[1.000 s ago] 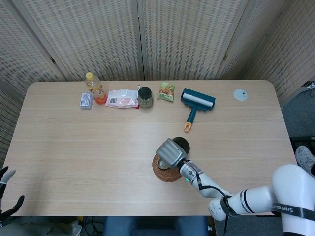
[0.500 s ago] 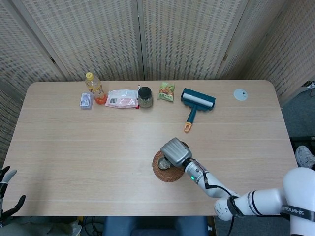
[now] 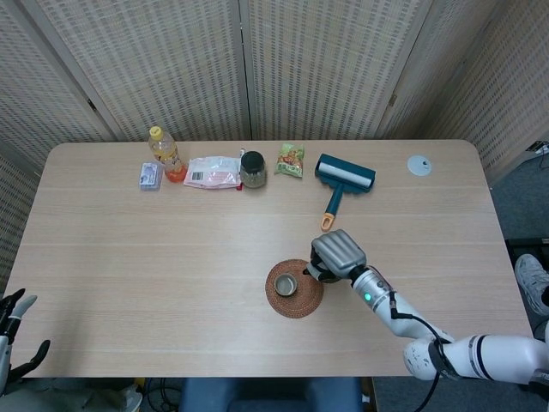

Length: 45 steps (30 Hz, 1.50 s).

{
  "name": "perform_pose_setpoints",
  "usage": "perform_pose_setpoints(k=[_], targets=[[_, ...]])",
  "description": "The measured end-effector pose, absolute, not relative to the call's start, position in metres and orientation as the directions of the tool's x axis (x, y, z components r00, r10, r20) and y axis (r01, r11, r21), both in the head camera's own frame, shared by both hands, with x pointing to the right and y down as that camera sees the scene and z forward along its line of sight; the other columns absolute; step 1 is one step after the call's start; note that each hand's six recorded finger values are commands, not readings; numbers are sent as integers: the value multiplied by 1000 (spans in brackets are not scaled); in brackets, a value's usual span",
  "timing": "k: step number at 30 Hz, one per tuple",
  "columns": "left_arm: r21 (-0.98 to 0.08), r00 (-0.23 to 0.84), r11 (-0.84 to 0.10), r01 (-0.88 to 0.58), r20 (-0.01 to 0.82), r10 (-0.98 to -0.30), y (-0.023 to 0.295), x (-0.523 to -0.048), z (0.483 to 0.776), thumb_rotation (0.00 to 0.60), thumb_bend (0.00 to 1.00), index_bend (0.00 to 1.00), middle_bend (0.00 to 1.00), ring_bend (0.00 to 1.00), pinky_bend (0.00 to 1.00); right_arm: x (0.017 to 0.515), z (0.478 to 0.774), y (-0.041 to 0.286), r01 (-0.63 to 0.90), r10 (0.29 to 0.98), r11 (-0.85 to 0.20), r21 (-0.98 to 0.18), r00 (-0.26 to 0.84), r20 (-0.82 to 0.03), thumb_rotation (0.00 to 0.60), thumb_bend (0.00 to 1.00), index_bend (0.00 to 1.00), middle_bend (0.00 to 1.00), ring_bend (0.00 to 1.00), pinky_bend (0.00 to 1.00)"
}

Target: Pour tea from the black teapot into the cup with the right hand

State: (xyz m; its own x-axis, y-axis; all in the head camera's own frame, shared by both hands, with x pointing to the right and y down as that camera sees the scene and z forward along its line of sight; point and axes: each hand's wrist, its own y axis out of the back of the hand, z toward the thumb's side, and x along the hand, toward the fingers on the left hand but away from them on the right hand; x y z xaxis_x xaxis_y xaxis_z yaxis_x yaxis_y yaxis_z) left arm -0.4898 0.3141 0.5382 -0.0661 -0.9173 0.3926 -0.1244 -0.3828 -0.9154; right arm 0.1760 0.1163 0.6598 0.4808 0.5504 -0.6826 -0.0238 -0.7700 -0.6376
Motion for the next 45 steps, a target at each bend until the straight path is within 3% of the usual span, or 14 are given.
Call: perform_pose_setpoints(k=[11, 21, 24, 28, 30, 35, 38, 40, 45], targets=[[-909, -53, -399, -124, 407, -912, 315, -484, 543, 600, 293, 147, 68, 87, 15, 241, 677, 99, 67, 606, -772, -632, 380, -699, 555, 625, 1000, 1000, 961, 559], [-903, -44, -411, -125, 419, -907, 315, -478, 547, 600, 293, 146, 68, 87, 15, 269, 695, 99, 77, 627, -762, -643, 337, -702, 557, 605, 1000, 1000, 961, 559], [-903, -43, -411, -124, 419, -907, 314, -478, 548, 600, 293, 146, 68, 87, 15, 272, 700, 99, 95, 633, -760, -642, 333, -699, 557, 524, 1000, 1000, 961, 559], [-903, -42, -411, -122, 419, -907, 314, -477, 547, 600, 293, 146, 68, 88, 15, 272, 708, 101, 111, 629, -765, -634, 335, -701, 555, 255, 1000, 1000, 961, 559], [-904, -43, -411, -122, 418, -907, 314, -477, 547, 600, 294, 146, 68, 87, 15, 271, 710, 102, 118, 625, -769, -628, 339, -703, 556, 170, 1000, 1000, 961, 559], [-903, -47, -412, -120, 419, -907, 315, -478, 547, 600, 293, 146, 68, 87, 15, 269, 714, 103, 112, 620, -772, -625, 347, -704, 556, 150, 1000, 1000, 961, 558], [-904, -47, -411, -120, 418, -907, 314, -478, 546, 600, 293, 147, 68, 87, 15, 269, 714, 104, 105, 618, -773, -626, 350, -704, 556, 146, 1000, 1000, 961, 451], [-904, -46, -411, -120, 418, -907, 314, -478, 546, 600, 293, 147, 68, 87, 15, 268, 713, 105, 105, 616, -774, -625, 354, -704, 557, 144, 1000, 1000, 960, 306], [-903, -43, -411, -122, 419, -907, 314, -477, 547, 600, 293, 147, 68, 87, 15, 267, 712, 105, 91, 614, -772, -629, 359, -703, 557, 143, 1000, 1000, 959, 155]])
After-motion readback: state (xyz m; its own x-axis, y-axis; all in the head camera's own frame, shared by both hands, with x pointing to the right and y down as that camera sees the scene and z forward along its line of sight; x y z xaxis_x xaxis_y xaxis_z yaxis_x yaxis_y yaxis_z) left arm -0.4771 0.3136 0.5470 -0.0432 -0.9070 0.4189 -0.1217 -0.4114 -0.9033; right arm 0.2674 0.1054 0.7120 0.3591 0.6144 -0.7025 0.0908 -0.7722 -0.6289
